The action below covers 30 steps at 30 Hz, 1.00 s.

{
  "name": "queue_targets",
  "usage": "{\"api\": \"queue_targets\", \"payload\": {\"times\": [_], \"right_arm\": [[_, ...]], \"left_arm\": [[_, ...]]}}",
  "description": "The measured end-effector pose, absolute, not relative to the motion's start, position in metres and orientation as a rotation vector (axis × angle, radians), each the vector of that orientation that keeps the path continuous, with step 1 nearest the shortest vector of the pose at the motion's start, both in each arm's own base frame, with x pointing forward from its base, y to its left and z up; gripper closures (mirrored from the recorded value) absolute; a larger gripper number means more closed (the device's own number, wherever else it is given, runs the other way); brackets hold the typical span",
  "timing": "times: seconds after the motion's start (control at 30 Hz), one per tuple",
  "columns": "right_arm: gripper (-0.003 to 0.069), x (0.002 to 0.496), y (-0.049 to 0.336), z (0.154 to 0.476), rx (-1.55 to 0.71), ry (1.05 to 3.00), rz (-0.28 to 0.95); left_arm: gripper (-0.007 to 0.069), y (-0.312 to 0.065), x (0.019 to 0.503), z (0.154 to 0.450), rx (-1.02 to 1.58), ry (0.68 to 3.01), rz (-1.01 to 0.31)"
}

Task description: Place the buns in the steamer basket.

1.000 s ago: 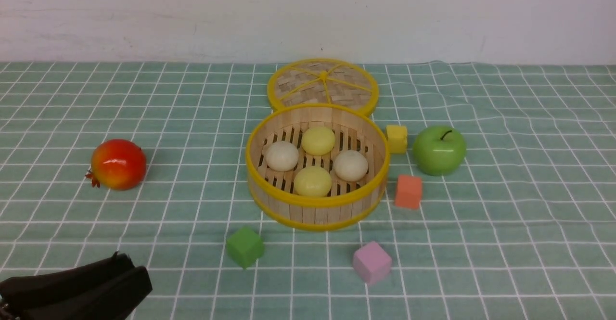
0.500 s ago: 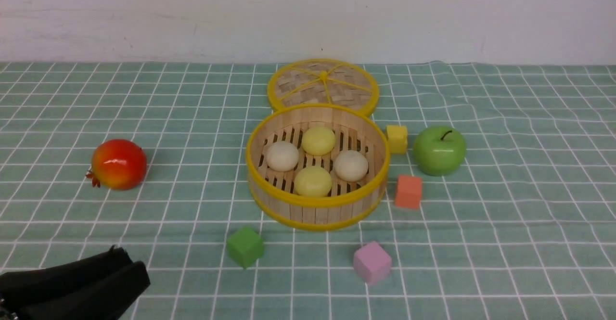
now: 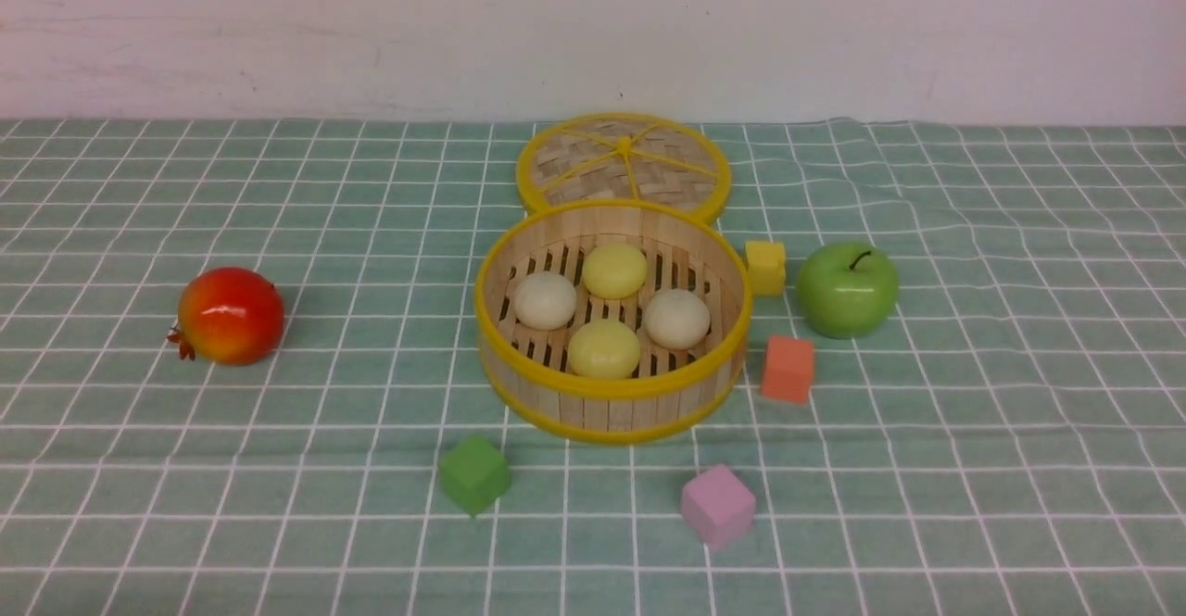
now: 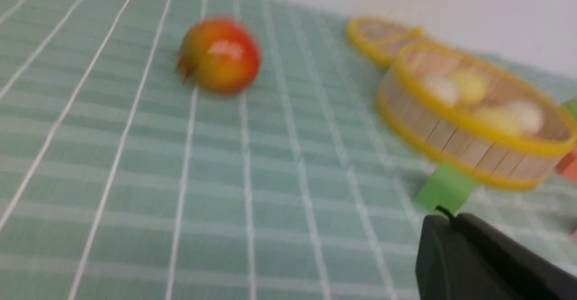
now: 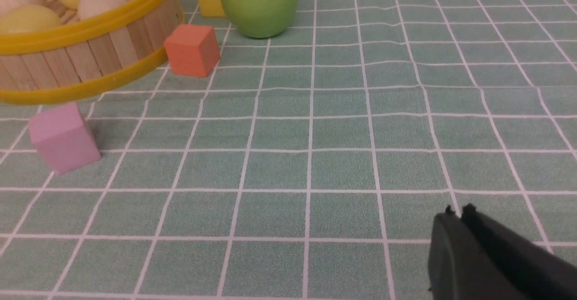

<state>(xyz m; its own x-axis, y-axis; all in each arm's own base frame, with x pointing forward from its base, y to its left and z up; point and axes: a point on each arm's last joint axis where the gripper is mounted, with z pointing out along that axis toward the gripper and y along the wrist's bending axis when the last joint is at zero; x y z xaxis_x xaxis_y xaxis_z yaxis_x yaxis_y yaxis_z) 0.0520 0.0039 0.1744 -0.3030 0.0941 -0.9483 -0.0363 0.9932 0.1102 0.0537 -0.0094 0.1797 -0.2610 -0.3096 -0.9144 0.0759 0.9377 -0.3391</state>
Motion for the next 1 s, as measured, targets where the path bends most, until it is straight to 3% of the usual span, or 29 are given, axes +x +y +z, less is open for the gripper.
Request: {"api": "queue_targets", "payload": {"times": [0.13, 1.0], "right_arm": [[0.0637, 0.052, 0.0039, 0.1744, 0.042, 1.874, 0.129], [0.0602, 0.052, 0.0039, 0.1744, 0.043, 1.874, 0.128]], "left_arm": [[0.0639, -0.0093, 0.0517, 0.1689, -0.213, 1.894, -0.367], [0.0639, -0.0095, 0.0518, 0.1695, -0.216, 1.886, -0.374]]}}
